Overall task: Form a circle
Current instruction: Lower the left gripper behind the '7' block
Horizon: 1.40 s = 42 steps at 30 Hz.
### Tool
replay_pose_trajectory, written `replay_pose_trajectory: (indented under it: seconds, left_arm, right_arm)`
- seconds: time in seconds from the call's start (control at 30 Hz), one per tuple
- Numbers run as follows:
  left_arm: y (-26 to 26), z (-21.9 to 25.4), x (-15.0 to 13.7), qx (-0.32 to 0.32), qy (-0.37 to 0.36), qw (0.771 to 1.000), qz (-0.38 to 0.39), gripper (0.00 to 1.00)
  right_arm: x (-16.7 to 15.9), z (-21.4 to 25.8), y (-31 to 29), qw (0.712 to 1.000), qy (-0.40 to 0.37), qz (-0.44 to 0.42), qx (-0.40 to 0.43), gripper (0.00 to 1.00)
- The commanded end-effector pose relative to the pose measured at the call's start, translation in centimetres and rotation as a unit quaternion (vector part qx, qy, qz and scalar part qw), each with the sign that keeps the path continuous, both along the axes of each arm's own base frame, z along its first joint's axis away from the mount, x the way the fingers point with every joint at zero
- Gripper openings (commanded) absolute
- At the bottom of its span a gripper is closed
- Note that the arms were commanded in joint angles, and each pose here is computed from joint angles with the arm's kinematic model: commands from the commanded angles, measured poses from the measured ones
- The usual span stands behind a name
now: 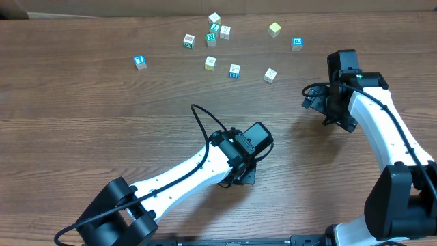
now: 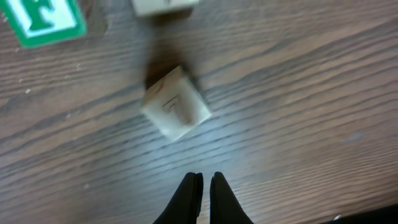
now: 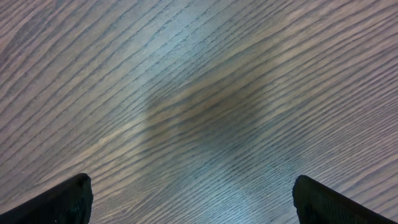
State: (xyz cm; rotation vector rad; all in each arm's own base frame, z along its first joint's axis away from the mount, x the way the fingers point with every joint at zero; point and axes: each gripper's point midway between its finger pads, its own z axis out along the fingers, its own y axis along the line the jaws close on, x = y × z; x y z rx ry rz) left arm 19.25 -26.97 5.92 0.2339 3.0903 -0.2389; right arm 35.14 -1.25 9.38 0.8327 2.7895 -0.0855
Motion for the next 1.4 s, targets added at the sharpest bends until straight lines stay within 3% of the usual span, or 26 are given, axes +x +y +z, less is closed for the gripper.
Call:
replay_pose_trajectory:
  seconds: [0.0, 0.2, 1.37]
  left_arm:
    - [-0.2, -0.9, -0.4, 0.004, 0.013, 1.0, 0.013, 0.04]
    - [-0.8, -1.5, -1.6, -0.005, 0.062, 0.997, 0.055, 0.04]
    - [-1.4, -3.2, -0.9, -0.005, 0.065, 0.996, 0.063, 0.04]
  right_arm:
    - [0.4, 1.0, -0.3, 1.0, -0.016, -0.003, -0.005, 1.0]
    - [0.4, 1.0, -0.3, 1.0, -0.016, -0.003, -0.005, 1.0]
    - [0.4, 1.0, -0.3, 1.0, -0.016, -0.003, -0.005, 1.0]
